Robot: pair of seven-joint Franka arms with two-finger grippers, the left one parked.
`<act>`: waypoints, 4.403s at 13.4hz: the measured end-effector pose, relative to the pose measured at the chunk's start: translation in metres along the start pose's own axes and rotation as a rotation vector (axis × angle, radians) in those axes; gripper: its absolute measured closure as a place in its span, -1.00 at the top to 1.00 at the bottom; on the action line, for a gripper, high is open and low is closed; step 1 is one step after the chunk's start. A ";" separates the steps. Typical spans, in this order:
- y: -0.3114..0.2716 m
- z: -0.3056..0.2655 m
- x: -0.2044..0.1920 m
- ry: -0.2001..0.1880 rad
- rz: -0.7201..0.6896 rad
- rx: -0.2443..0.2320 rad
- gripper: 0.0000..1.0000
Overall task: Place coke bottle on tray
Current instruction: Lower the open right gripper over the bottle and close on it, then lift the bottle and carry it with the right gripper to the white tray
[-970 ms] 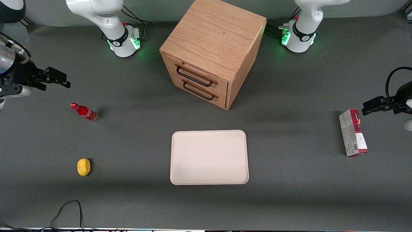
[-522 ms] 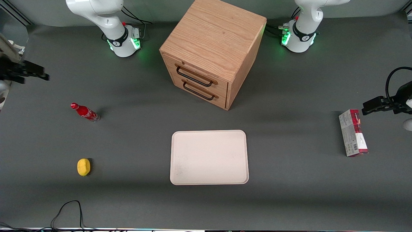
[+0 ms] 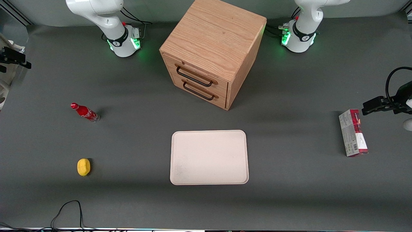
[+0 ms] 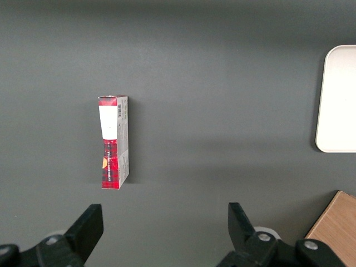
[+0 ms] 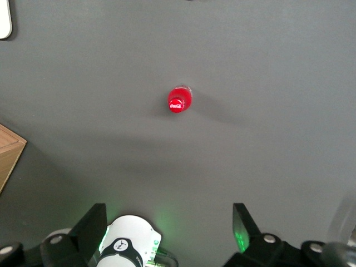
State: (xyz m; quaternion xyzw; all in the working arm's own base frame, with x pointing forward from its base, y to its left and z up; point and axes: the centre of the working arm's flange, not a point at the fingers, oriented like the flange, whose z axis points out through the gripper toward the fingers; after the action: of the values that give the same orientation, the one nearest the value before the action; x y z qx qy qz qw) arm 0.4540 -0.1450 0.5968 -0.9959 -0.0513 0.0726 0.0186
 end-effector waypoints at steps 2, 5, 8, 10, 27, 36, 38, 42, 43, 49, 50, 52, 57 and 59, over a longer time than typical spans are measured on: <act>0.000 0.021 0.001 0.023 -0.007 -0.006 1.00; -0.002 0.069 0.009 0.062 -0.020 -0.019 1.00; -0.006 0.126 0.021 0.102 -0.034 -0.035 1.00; -0.008 0.155 0.035 0.110 -0.042 -0.049 1.00; -0.017 0.267 0.058 0.103 -0.067 -0.085 0.95; -0.017 0.268 0.057 0.100 -0.065 -0.081 -0.37; -0.017 0.267 0.057 0.100 -0.065 -0.081 -0.37; -0.015 0.235 0.064 0.053 -0.055 -0.068 -0.37; -0.018 0.205 0.071 0.033 -0.060 -0.066 -0.37; -0.066 0.007 0.101 0.021 -0.010 -0.031 -0.37; -0.073 -0.010 0.107 0.015 -0.003 -0.022 -0.37; -0.081 -0.021 0.127 0.010 0.019 -0.024 -0.37; -0.186 0.010 0.211 0.008 0.177 -0.023 -0.37; -0.253 0.034 0.253 0.030 0.275 0.001 -0.37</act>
State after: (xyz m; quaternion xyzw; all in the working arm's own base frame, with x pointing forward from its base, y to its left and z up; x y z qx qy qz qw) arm 0.6727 0.1336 0.5379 -0.9944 0.0862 0.0597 0.0096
